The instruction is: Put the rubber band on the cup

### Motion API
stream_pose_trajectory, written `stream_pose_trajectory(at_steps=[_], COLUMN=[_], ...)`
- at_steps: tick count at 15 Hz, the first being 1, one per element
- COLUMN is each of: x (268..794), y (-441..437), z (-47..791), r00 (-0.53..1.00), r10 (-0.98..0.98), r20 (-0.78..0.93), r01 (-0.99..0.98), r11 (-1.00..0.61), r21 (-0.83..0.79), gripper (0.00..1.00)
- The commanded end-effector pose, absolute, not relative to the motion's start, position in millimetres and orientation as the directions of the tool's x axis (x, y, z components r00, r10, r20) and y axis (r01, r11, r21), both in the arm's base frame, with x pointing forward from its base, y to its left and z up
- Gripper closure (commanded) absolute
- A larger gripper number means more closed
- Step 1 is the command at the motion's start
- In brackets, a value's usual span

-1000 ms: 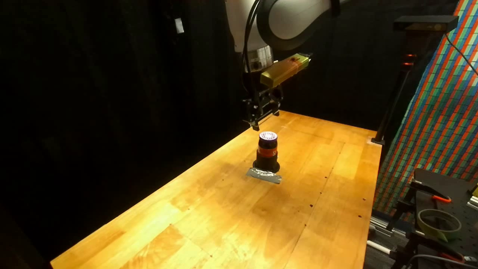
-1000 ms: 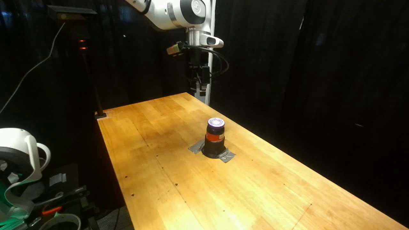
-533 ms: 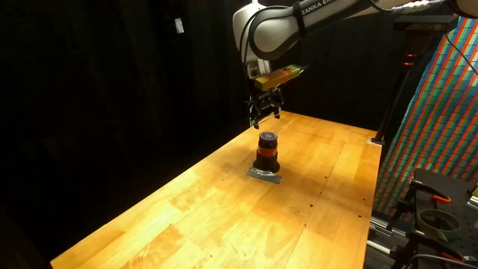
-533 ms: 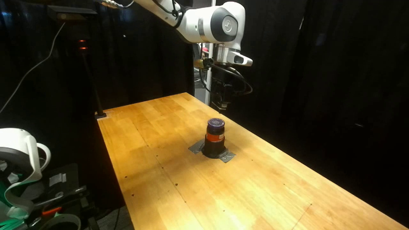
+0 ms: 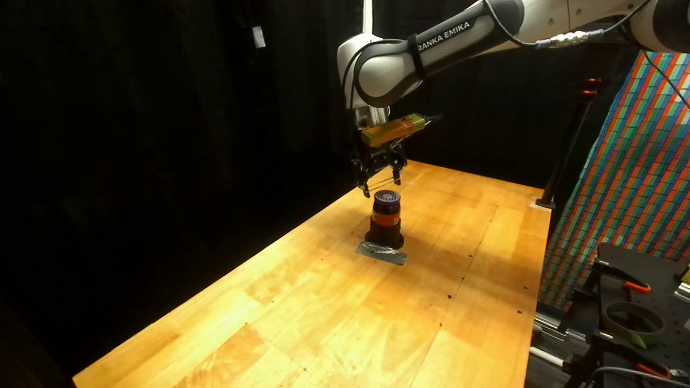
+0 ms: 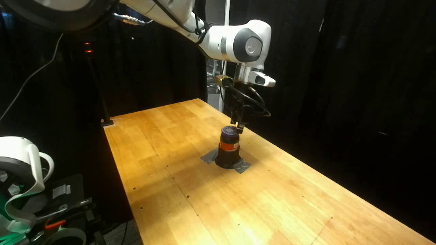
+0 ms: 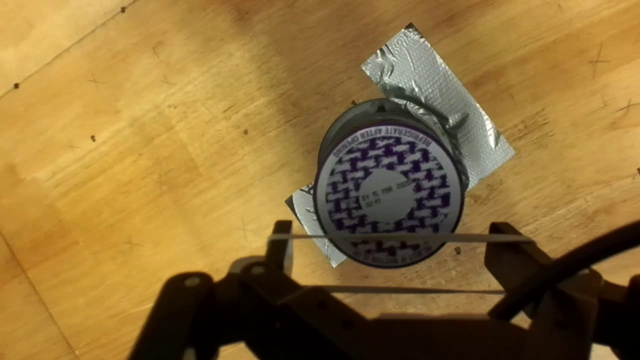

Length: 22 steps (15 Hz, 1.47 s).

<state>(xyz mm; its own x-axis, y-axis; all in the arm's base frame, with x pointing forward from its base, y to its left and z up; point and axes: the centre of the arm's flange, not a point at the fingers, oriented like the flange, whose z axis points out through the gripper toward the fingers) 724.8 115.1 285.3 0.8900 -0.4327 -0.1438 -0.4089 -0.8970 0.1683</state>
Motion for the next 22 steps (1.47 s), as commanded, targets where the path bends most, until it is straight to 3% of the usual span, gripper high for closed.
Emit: stream_pose_trajectory(at_steps=[1,9,16,22], x=[739.2,728.9,697.0,721.7], y=[122.2,114.9,102.3,93.0], z=[273.1,255.3,261.7,259.2], r00=[0.868,0.829,0.8,0.79], r10=[-0.472,-0.518,-0.476,-0.594], r20=[-0.154,-0.209,-0.365,-0.148], r01=[-0.454,-0.491,-0.457,-0.574], r11=[-0.88,-0.854,-0.878,-0.803], r21=[0.136,0.169,0.144,0.159], gripper=[0.0,0.0,0.0,0.0])
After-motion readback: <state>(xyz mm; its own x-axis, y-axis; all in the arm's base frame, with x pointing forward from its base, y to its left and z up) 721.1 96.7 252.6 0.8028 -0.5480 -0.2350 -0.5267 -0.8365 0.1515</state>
